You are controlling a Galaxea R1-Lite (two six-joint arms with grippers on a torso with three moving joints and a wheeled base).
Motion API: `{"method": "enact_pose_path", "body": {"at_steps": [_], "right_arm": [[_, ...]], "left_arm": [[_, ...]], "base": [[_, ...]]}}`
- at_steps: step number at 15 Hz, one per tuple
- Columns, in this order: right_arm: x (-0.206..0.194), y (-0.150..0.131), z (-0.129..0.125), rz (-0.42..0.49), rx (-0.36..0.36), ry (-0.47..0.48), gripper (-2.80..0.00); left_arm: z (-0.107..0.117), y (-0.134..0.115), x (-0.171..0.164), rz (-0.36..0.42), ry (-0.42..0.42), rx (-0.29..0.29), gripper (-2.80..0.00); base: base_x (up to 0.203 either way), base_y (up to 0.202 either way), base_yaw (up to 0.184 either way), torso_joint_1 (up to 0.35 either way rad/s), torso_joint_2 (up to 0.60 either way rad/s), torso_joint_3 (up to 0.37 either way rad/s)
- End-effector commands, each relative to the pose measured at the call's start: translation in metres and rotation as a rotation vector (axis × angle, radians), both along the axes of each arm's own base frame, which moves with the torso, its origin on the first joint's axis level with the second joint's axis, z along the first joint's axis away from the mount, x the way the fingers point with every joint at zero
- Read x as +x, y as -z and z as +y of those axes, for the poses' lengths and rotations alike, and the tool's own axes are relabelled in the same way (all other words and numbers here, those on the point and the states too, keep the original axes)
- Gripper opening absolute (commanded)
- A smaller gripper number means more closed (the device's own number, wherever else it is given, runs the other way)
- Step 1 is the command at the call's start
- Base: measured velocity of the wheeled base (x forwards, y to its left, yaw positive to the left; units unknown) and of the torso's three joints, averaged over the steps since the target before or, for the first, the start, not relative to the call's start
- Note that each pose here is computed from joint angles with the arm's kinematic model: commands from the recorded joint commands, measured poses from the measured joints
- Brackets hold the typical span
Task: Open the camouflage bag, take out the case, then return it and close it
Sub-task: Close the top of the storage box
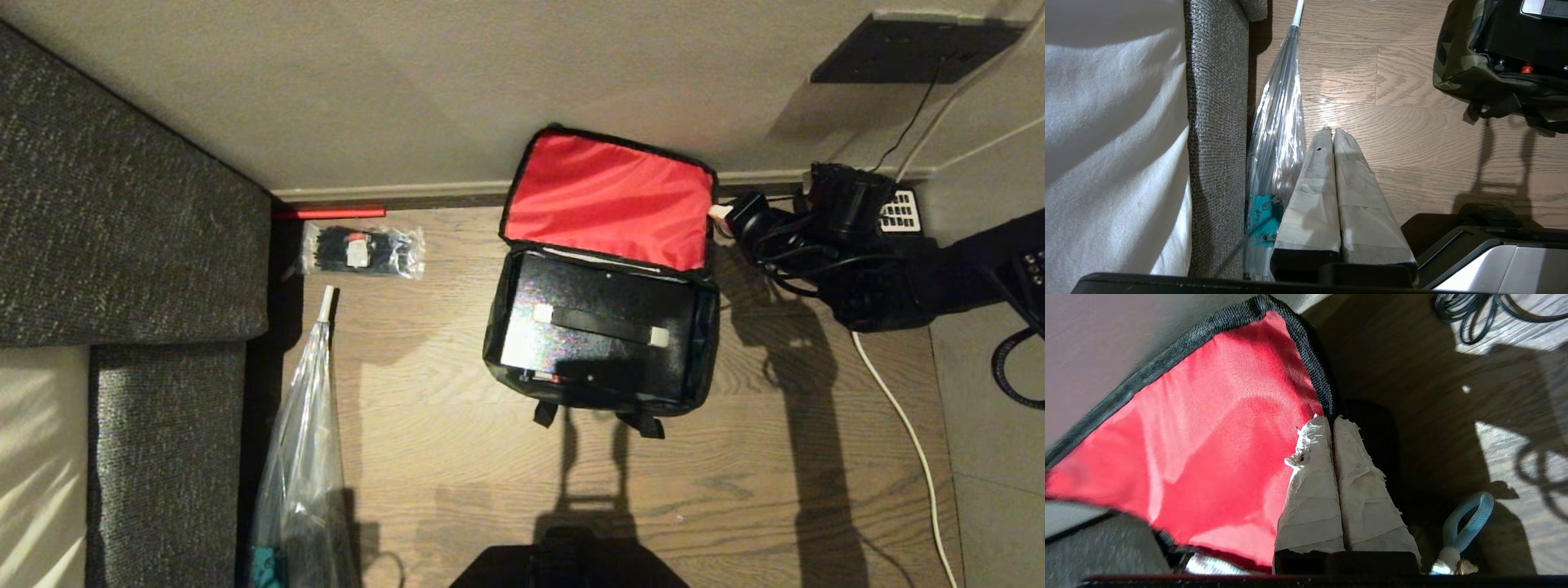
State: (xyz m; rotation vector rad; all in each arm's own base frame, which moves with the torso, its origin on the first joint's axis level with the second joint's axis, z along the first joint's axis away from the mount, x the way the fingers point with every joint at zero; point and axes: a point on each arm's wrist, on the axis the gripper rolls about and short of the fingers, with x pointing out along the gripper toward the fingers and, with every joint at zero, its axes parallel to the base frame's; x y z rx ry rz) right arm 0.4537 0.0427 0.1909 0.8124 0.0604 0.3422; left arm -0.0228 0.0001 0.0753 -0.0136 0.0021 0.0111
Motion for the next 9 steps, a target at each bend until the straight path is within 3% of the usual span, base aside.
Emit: {"method": "enact_pose_path", "body": {"at_steps": [1, 9], "right_arm": [[-0.013, -0.011, -0.001, -0.011, -0.003, -0.023, -2.80], [-0.075, -0.031, -0.005, 0.021, -0.015, -0.076, -2.80]], "left_arm": [[0.000, 0.001, 0.000, 0.001, -0.002, -0.001, -2.80], [0.000, 0.001, 0.000, 0.001, -0.001, 0.000, -2.80]], "base": [[0.000, 0.000, 0.000, 0.000, 0.00, 0.000], [0.000, 0.000, 0.000, 0.000, 0.00, 0.000]]}}
